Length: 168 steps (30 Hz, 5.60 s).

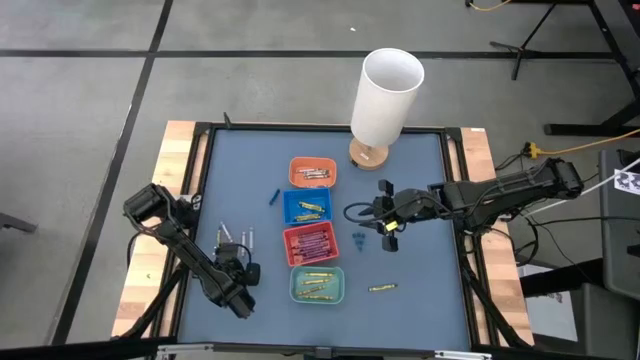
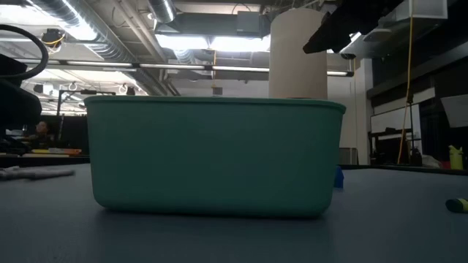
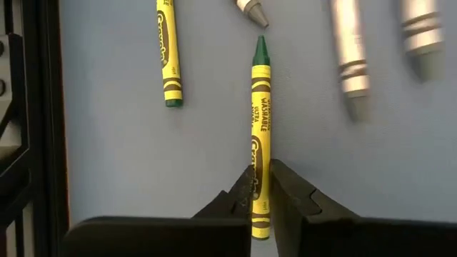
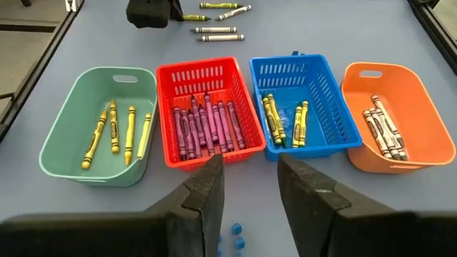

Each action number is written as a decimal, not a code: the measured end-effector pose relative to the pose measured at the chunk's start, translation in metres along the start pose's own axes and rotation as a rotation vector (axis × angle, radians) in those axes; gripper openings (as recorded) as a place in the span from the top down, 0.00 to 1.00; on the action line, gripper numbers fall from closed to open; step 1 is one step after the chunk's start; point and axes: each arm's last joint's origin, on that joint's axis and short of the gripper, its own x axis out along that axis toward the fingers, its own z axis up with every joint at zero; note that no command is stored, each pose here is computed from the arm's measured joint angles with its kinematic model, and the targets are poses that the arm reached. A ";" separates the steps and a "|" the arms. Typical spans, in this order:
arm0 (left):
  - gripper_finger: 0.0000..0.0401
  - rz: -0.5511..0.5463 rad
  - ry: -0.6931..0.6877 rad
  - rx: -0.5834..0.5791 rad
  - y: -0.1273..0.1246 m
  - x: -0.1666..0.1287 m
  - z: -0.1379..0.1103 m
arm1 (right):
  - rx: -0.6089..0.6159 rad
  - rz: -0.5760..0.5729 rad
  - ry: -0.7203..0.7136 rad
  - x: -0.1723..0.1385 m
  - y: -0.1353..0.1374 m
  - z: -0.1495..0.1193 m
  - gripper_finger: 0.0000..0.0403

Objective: Sort crayons
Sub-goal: Put the green crayon into the blue bin, then put the gray crayon into the orange bin

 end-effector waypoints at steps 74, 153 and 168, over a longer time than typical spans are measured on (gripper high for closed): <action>0.98 -0.478 -0.457 0.837 -0.112 -0.039 0.191 | -0.016 -0.097 0.171 -0.002 -0.004 -0.017 0.68; 0.72 -0.199 0.018 0.347 -0.066 -0.029 0.118 | 0.059 0.033 0.185 0.009 0.000 -0.035 0.68; 0.73 -0.184 -0.008 0.300 -0.053 -0.003 0.102 | 0.060 0.033 0.184 0.009 0.000 -0.035 0.68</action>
